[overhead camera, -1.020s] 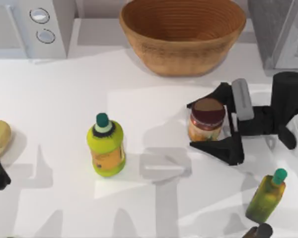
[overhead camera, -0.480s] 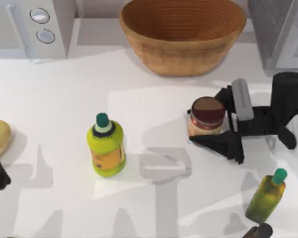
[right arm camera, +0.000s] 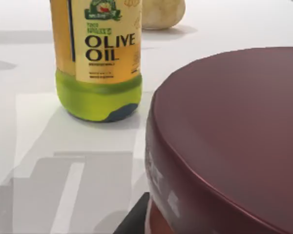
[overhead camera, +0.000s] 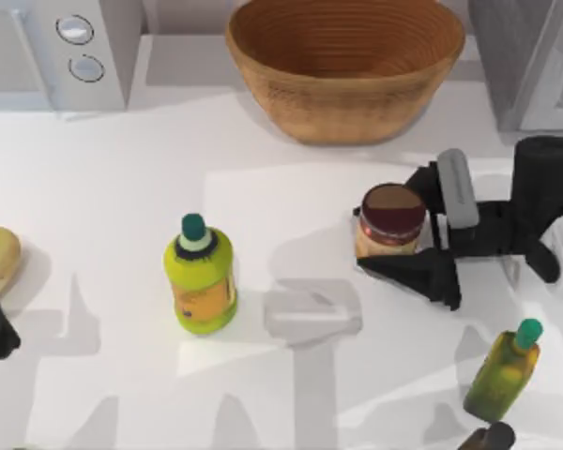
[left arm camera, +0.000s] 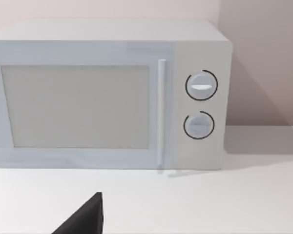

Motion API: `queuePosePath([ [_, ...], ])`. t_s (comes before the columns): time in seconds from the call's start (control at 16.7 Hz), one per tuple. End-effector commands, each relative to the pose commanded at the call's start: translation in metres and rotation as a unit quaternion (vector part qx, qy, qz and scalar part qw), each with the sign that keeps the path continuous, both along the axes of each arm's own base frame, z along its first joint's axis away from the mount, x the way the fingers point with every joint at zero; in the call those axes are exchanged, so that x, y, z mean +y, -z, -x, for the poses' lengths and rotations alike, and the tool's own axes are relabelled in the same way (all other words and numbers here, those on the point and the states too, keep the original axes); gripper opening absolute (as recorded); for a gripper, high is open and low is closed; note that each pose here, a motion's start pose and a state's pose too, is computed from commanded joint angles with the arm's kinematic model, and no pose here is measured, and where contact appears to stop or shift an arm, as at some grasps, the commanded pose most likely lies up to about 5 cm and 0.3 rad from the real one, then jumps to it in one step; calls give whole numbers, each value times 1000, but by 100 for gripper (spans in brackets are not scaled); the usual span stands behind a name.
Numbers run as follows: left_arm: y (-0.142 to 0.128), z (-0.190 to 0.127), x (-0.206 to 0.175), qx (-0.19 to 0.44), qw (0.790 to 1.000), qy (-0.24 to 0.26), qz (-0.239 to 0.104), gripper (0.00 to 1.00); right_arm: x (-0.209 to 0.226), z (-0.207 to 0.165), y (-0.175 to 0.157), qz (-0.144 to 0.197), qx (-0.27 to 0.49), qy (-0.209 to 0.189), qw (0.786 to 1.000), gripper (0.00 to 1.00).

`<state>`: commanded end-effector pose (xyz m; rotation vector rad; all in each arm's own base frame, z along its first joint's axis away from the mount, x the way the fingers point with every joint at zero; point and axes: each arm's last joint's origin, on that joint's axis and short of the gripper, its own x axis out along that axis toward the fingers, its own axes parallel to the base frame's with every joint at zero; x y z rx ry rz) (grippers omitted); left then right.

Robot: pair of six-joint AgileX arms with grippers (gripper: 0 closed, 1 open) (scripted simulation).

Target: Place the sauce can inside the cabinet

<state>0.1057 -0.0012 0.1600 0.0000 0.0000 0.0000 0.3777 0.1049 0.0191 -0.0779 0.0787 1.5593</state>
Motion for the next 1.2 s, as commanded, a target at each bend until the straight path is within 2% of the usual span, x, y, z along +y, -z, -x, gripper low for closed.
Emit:
queuePosePath([
  [0.42,0,0,0,0,1000,0,0,100,-1,-2,-9,1,7,2,1000,0],
  [0.6,0,0,0,0,1000,0,0,100,0,-6,-43,2,8,4,1000,0],
  [0.96,0,0,0,0,1000,0,0,100,0,-3,-134,1,2,0,1000,0],
  [1.2,0,0,0,0,1000,0,0,100,-1,-1,-150,0,0,2,1000,0],
])
